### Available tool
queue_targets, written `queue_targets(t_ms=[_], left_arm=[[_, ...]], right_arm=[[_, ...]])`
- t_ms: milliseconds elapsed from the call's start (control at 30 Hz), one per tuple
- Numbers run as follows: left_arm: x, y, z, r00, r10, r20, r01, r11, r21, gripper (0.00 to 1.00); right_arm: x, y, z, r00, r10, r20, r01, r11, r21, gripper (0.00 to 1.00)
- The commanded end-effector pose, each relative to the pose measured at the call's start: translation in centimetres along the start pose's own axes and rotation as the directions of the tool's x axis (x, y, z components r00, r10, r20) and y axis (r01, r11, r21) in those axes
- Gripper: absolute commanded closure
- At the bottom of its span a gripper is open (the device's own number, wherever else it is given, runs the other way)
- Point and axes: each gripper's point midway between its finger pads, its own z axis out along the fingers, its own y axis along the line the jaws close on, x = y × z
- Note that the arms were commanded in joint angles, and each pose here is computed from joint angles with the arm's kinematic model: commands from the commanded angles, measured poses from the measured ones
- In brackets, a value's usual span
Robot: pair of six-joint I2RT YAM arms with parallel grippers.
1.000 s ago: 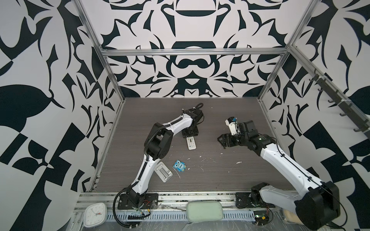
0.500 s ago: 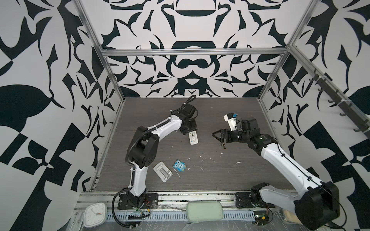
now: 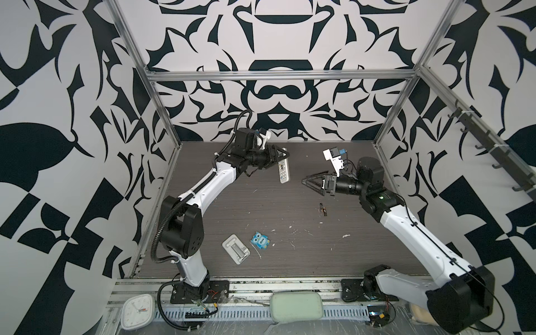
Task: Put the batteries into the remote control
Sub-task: 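Lift the remote upright with the left gripper while the right gripper reaches toward it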
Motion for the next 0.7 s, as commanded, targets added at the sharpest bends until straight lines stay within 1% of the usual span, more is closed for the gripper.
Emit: queue_targets(t_ms=[0, 100, 267, 400, 667], left_arm=[[-0.4, -7.0, -1.5, 0.994, 0.102, -0.032, -0.093, 0.972, 0.218, 0.68], [-0.6, -8.9, -2.1, 0.993, 0.112, -0.038, -0.097, 0.954, 0.282, 0.68], [-0.6, -10.8, -3.1, 0.99, 0.136, -0.037, -0.117, 0.94, 0.322, 0.69], [-0.9, -11.5, -3.4, 0.991, 0.135, -0.02, -0.12, 0.931, 0.344, 0.71], [-1.6, -13.1, -3.2, 0.987, 0.162, 0.016, -0.156, 0.911, 0.382, 0.73]], right_arm=[[-2.4, 2.8, 0.3, 0.998, -0.051, 0.021, 0.053, 0.994, -0.097, 0.07], [-2.7, 2.9, 0.6, 0.999, -0.043, 0.018, 0.045, 0.993, -0.105, 0.06], [-3.1, 3.0, 0.6, 0.999, -0.041, 0.024, 0.043, 0.994, -0.102, 0.05], [-3.5, 3.1, 0.7, 0.999, -0.025, 0.044, 0.03, 0.992, -0.119, 0.0], [-3.8, 2.4, 1.7, 0.999, 0.011, 0.044, -0.005, 0.99, -0.138, 0.0]])
